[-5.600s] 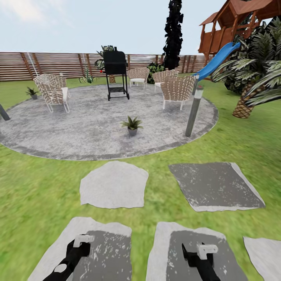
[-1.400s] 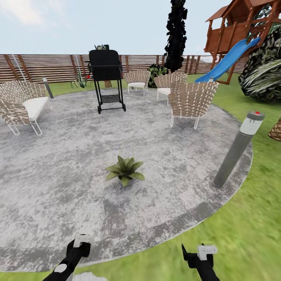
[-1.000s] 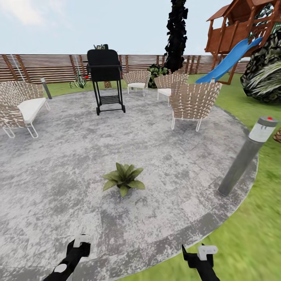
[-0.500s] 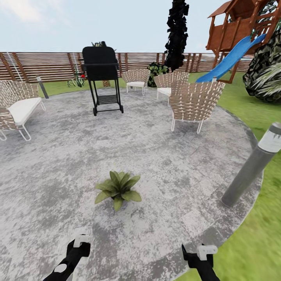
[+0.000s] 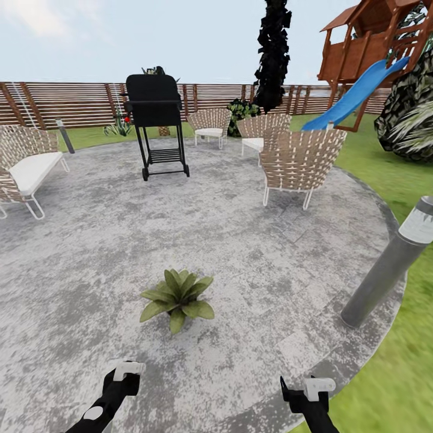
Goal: Pick up the pesticide atomizer in the garden and spray insectifuge to fully cover both potted plants in the garden.
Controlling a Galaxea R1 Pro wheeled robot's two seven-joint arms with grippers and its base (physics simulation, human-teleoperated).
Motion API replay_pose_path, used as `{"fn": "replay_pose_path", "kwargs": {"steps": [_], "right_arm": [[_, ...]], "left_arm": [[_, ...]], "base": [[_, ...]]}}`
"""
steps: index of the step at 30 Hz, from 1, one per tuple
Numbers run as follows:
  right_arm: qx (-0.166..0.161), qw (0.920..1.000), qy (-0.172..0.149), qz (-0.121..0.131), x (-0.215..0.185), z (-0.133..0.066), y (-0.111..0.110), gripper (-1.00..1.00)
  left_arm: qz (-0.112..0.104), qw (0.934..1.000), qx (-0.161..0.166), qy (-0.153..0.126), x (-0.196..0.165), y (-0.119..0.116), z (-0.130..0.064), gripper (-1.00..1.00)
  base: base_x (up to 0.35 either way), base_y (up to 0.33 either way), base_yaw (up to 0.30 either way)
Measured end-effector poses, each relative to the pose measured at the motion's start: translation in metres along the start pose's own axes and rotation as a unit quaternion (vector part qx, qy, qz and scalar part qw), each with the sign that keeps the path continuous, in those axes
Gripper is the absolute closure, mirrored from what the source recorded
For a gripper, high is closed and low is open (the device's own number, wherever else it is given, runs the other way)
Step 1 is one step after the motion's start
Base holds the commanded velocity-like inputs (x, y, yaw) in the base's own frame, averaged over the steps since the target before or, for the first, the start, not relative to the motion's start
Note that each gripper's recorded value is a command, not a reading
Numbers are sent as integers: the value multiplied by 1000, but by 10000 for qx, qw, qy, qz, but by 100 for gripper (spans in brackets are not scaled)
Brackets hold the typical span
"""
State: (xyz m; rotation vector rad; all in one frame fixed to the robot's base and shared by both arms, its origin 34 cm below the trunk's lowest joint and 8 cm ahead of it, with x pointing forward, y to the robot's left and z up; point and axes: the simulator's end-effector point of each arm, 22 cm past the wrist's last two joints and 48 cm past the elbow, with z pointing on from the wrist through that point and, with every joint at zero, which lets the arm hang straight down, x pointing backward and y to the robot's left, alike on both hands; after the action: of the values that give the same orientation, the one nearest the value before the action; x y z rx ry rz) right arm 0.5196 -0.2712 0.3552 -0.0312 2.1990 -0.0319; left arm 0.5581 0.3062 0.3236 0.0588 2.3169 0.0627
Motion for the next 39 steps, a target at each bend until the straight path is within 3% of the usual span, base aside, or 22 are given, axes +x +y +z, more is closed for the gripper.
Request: {"fn": "replay_pose_path", "kwargs": {"steps": [9,13,15,17,19,20,22,23,24,25,27,30,33,37,39], "right_arm": [[-103,9999,4,-43,0,0,10,-100],[-482,9979,-26,-431,-1,-1,39,-100],[-740,9944,-74,-754,-3,-3,58,-100],[-987,9877,-168,-1205,-8,-4,75,-100],[-1173,9805,-232,-1557,-11,-5,85,-100],[-1410,9740,-240,-1758,-11,-7,97,-100],[-1762,9656,-220,-1897,-9,-9,113,-100],[-2159,9560,-207,-1976,-11,-12,130,-100],[-2297,9523,-204,-1997,-13,-12,136,-100],[-2608,9434,-168,-2043,-17,-12,148,-100],[-2919,9338,-12,-2068,-17,-13,160,-100],[-3407,9174,260,-2041,-17,-19,181,-100],[-3682,9064,289,-2050,-24,-22,193,-100],[-3786,9018,243,-2070,-35,-20,198,-100],[-3825,8999,207,-2086,-41,-19,199,-100]], "left_arm": [[69,9999,55,-68,-6,-2,1,100],[116,9998,122,-77,-7,-4,1,100],[207,9992,343,-70,-8,-11,1,100],[536,9940,950,47,0,-33,-3,100],[914,9855,1413,208,11,-41,-9,100],[1204,9781,1669,326,19,-40,-13,100],[1465,9696,1906,451,27,-37,-19,100],[1671,9596,2189,576,36,-39,-25,100],[1728,9556,2305,619,39,-41,-28,100],[1898,9419,2670,744,48,-49,-37,100],[2093,9221,3124,913,58,-60,-49,100],[2342,8991,3528,1112,71,-68,-62,100],[2461,8904,3610,1281,78,-68,-65,100],[2490,8837,3583,1697,85,-67,-66,100],[2554,8779,3668,1717,77,-71,-66,100]], "base": [[0,0,0],[0,0,0],[0,0,0],[0,0,0],[0,0,0],[0,0,0],[0,0,0],[0,0,0],[0,0,0],[0,0,0],[0,0,0],[0,0,0],[0,0,0],[0,0,0],[0,0,0]]}}
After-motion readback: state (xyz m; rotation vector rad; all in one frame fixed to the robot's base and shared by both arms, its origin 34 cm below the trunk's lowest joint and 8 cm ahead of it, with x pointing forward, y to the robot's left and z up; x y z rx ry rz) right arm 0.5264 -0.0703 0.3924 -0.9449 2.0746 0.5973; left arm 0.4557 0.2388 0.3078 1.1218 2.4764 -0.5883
